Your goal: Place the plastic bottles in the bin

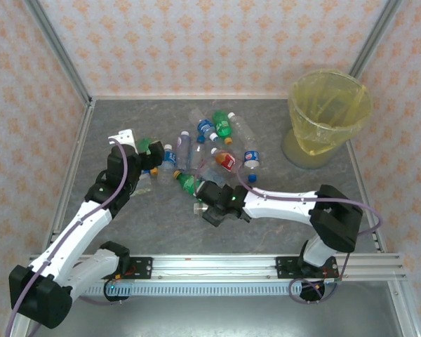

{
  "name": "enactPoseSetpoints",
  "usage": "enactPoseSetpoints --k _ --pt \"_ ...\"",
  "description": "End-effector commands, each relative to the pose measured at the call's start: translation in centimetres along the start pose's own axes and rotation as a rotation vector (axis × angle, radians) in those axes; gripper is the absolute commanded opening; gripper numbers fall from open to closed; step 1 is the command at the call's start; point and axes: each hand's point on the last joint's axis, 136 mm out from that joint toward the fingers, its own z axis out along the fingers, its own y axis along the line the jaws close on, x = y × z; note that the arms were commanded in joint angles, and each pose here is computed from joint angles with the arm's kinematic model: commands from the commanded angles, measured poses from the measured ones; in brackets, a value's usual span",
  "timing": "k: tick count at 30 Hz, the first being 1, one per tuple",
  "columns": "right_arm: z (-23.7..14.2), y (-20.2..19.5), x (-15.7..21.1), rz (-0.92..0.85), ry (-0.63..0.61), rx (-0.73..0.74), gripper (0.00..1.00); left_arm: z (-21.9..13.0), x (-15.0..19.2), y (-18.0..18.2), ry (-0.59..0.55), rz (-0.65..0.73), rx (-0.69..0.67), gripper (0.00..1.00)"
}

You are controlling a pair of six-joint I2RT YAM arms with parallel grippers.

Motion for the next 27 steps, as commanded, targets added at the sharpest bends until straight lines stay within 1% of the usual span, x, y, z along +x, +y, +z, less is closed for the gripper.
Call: enactPoseSetpoints --k 1,9,15,19,23,27 --pt "0.3 0.6 0.2 -0.04 0.032 0.002 0.86 -1.1 -1.2 0.4 -0.024 0.026 -0.024 0.99" --pt "1.7 1.4 1.0 -0.059 0.078 0.009 0.76 -1.8 -1.7 0.7 -0.027 0.041 -0.042 0.99" --pt "1.8 1.3 0.6 -0.039 0.071 0.022 0.65 -1.9 -2.2 0.5 -0.02 0.06 -0.048 0.99" --pt "0.2 1.0 -0.6 0.005 0.007 0.014 0.59 -1.6 -2.5 0.3 -0.017 0.07 -0.047 0.99" --pt "-1.8 0.4 -1.9 0.071 -0.074 0.007 0.58 -1.3 -2.8 -0.3 -0.012 0.065 -0.027 0.99" --pt "-3.9 -1.0 -3.1 0.156 -0.163 0.042 0.55 -1.4 -3.4 -0.8 -0.025 0.062 -0.01 0.99"
